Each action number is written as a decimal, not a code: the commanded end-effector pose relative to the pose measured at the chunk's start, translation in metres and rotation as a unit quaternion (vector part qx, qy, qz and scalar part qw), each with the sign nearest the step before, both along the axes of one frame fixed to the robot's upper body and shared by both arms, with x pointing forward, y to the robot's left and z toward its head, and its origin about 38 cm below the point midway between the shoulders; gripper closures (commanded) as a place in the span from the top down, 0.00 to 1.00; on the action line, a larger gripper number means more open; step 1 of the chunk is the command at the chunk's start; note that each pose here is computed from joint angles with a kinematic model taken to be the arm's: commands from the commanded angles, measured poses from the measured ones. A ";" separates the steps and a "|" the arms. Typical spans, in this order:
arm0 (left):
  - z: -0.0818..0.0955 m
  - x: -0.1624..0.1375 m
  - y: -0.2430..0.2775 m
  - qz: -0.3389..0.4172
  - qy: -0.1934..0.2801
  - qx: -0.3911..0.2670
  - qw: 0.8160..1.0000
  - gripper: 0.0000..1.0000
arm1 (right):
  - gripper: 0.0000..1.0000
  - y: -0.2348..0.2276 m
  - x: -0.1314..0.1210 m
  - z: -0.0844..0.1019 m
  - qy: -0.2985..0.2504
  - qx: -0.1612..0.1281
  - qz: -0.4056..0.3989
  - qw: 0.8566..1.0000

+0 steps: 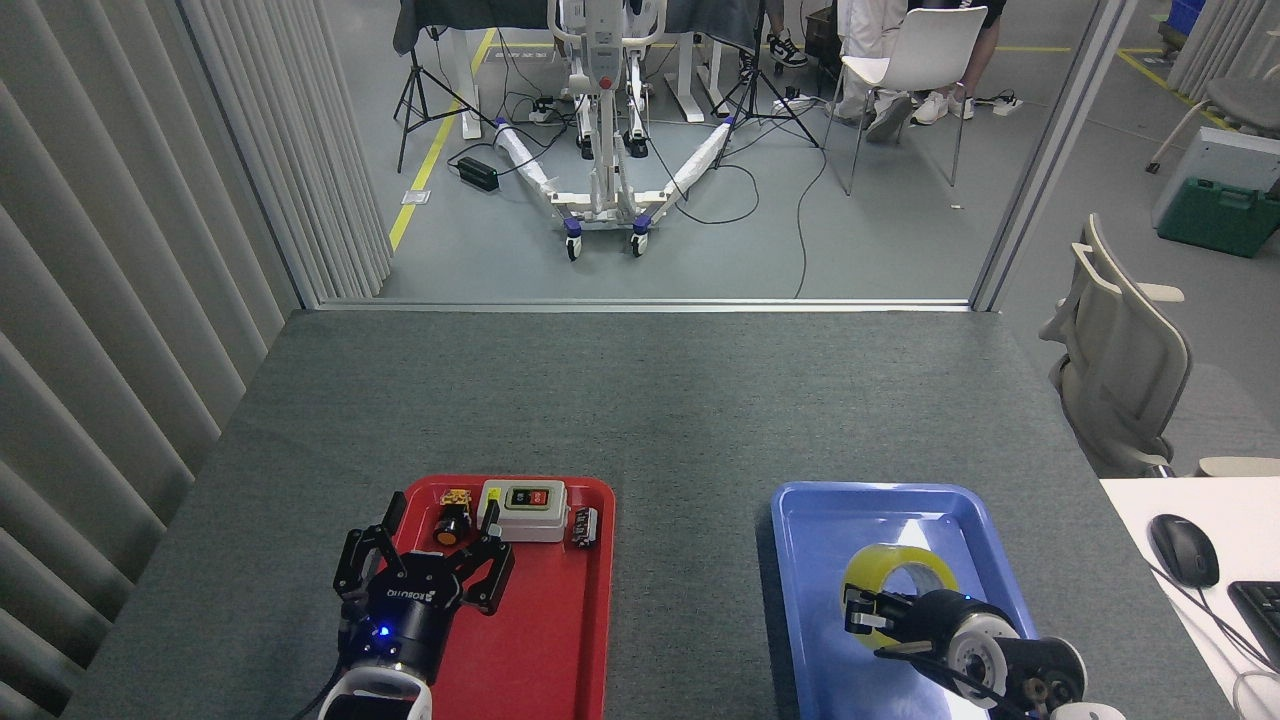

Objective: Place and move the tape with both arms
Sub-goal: 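Grasp the tape with the right gripper and slide it within the blue tray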

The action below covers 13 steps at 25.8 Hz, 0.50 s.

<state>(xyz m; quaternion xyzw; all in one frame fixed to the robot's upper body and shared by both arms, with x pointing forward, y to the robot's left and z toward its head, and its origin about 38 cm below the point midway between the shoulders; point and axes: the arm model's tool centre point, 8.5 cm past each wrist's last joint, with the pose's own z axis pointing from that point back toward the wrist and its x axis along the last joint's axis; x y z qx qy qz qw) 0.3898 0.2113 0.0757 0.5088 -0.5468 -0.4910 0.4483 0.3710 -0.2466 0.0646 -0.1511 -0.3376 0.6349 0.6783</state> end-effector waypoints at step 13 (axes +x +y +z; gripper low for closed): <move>-0.011 0.001 -0.005 0.000 0.031 -0.024 0.999 0.99 | 0.00 0.005 0.018 0.011 0.160 0.054 -0.054 0.984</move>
